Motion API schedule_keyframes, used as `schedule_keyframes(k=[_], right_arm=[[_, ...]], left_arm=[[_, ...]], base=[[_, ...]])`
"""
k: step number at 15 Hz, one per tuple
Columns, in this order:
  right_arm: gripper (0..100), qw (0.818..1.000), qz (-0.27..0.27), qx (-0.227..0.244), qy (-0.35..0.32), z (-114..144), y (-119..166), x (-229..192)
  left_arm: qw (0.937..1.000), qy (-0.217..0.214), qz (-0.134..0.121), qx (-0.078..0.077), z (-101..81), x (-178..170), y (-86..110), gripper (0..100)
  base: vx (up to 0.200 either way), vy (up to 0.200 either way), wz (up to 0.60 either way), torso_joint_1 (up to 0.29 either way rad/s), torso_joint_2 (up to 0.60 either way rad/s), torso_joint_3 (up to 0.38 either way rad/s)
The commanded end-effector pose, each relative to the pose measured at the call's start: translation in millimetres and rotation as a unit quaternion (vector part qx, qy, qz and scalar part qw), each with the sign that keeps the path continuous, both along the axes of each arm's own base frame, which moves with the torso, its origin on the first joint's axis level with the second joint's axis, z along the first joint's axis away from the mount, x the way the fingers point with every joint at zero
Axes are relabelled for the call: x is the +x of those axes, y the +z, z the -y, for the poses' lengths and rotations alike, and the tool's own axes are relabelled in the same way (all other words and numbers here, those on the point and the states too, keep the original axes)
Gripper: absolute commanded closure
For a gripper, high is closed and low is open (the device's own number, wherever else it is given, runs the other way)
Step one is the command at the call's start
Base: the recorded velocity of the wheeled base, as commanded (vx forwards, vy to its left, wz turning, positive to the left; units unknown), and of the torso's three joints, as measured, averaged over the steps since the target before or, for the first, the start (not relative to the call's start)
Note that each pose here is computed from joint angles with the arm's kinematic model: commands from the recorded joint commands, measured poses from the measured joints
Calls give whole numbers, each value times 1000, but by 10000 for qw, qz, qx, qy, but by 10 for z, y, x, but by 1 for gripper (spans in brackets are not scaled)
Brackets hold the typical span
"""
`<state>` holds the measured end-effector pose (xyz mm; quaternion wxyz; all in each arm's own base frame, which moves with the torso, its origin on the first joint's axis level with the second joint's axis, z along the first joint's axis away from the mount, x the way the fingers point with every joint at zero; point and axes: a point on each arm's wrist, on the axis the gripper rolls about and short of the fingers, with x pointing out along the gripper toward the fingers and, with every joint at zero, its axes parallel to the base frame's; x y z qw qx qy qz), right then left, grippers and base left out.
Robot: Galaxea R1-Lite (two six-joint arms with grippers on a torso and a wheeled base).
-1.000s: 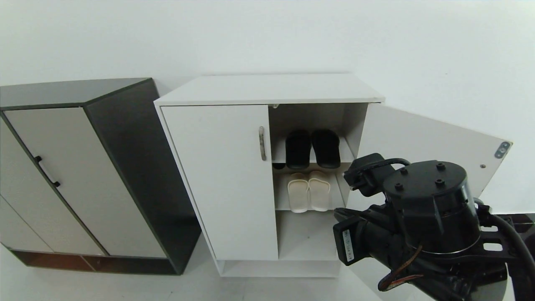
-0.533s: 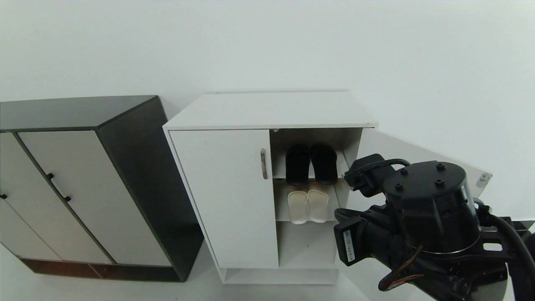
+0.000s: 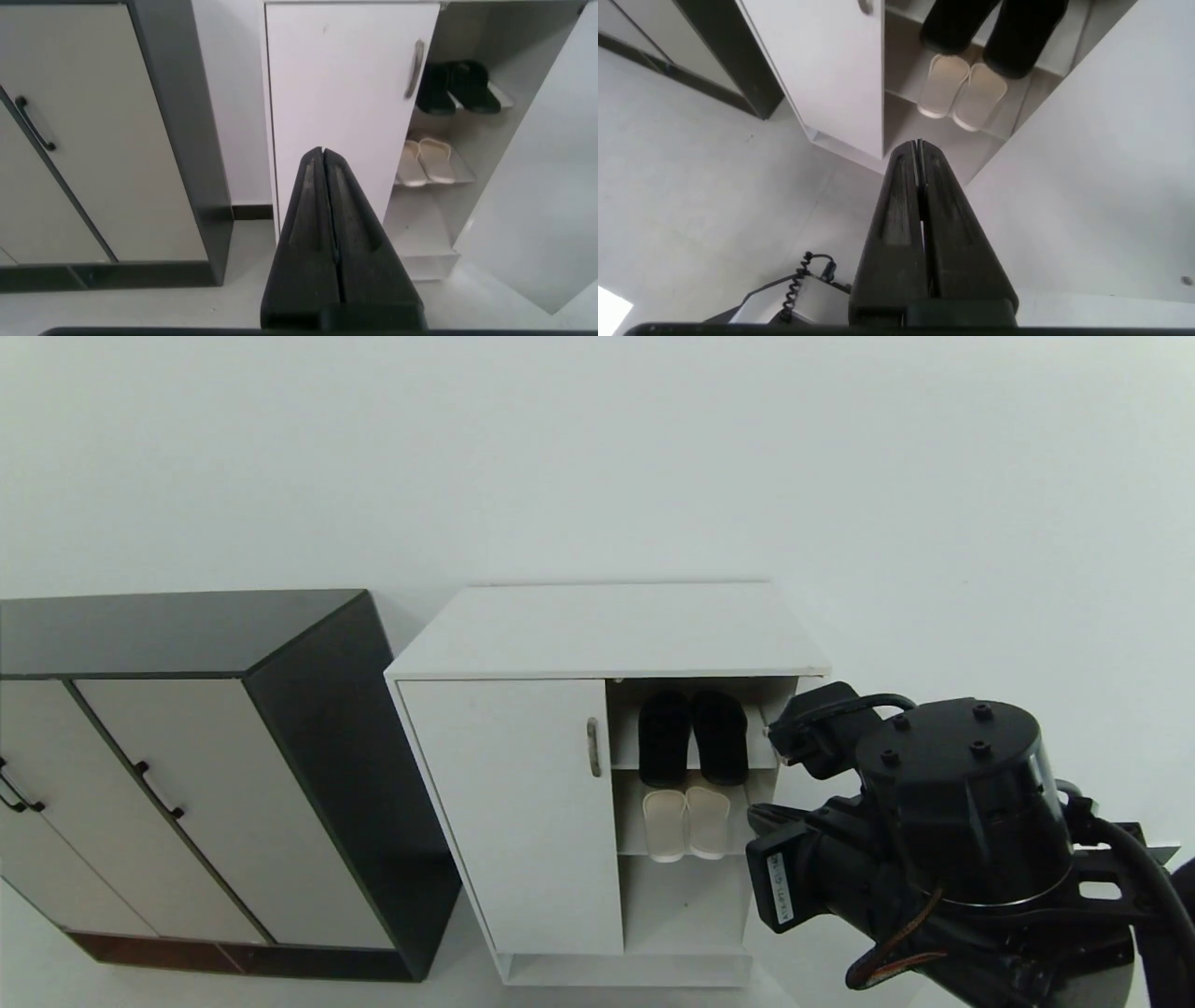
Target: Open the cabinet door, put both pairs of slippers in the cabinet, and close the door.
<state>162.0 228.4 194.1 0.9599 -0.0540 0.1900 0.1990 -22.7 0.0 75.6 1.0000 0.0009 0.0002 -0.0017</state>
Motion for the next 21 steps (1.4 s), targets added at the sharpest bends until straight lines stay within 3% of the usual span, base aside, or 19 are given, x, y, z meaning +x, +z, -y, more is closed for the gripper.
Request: schedule_keyframes(k=[1, 9, 15, 21], right_arm=[[100, 10000, -5, -9, 0, 4, -6, -3], [100, 10000, -29, -39, 7, 12, -32, -9], [100, 9999, -27, -123, 31, 16, -56, -11], [100, 9999, -33, -143, 34, 15, -64, -11]], left_arm=[[10000, 2, -6, -1, 0, 1, 1, 100], [10000, 2, 2, -1, 0, 0, 0, 100], [10000, 2, -6, -1, 0, 1, 1, 100], [10000, 2, 2, -1, 0, 0, 0, 100]], base=[[0, 0, 0, 242, -559, -320], [0, 0, 0, 233, -531, -293], [0, 0, 0, 6, -9, -8], [0, 0, -600, 7, 1, 2]])
